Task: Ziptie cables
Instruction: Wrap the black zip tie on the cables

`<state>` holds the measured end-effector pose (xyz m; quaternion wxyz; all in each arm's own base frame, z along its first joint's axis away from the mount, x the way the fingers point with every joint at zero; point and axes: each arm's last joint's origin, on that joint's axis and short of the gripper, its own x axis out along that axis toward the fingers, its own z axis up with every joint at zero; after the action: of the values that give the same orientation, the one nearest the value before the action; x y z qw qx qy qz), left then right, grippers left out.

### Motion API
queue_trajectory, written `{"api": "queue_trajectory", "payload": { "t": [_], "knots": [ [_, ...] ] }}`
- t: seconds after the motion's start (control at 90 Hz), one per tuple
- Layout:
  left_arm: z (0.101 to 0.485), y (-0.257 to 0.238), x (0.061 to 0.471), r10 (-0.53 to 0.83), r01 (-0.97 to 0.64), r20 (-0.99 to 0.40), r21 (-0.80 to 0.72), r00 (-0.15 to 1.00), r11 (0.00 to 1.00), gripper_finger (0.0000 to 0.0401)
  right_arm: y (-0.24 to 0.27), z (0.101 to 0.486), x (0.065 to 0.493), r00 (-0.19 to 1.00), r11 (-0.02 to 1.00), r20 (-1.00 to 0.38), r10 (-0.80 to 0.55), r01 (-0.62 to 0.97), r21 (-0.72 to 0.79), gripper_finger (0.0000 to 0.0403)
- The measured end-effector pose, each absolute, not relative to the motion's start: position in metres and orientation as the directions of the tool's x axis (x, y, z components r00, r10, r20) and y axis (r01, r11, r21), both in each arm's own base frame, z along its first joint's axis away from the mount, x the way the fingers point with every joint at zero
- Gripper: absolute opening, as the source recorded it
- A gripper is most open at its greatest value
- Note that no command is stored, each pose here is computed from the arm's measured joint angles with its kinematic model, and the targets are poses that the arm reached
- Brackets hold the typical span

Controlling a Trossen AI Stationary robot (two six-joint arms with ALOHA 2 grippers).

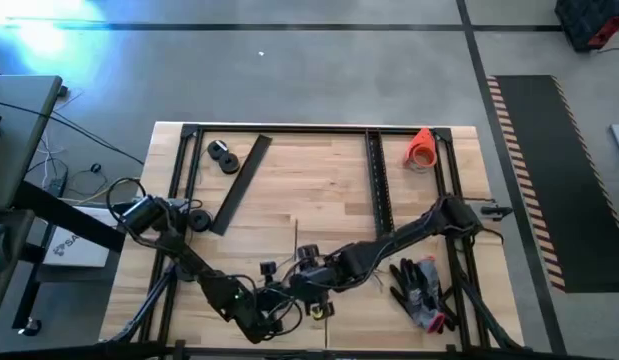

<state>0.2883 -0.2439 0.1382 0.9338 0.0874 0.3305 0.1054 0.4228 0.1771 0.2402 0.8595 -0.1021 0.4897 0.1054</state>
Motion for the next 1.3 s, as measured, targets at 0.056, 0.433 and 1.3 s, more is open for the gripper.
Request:
{"api": "queue_trajectory", "payload": {
  "t": [0.056, 0.433, 1.3],
  "knots": [
    [0.139, -0.243, 0.287, 0.246, -0.128, -0.611, 0.23, 0.752, 0.965, 0.0, 0.167, 0.238, 0.424, 0.491, 0.955, -0.869, 0.065, -0.282, -0.088, 0.0196],
    [0.137, -0.206, 0.268, 0.079, -0.141, -0.556, -0.071, 0.828, 0.987, 0.0, 0.043, 0.155, 0.39, 0.755, 0.991, -0.655, 0.031, 0.061, 0.117, 0.0178],
    [0.135, -0.177, 0.285, 0.087, -0.183, -0.585, -0.107, 0.806, 0.977, 0.0, -0.011, 0.088, 0.411, 0.844, 0.938, -0.536, -0.01, 0.194, 0.288, 0.0172]
  ]
}}
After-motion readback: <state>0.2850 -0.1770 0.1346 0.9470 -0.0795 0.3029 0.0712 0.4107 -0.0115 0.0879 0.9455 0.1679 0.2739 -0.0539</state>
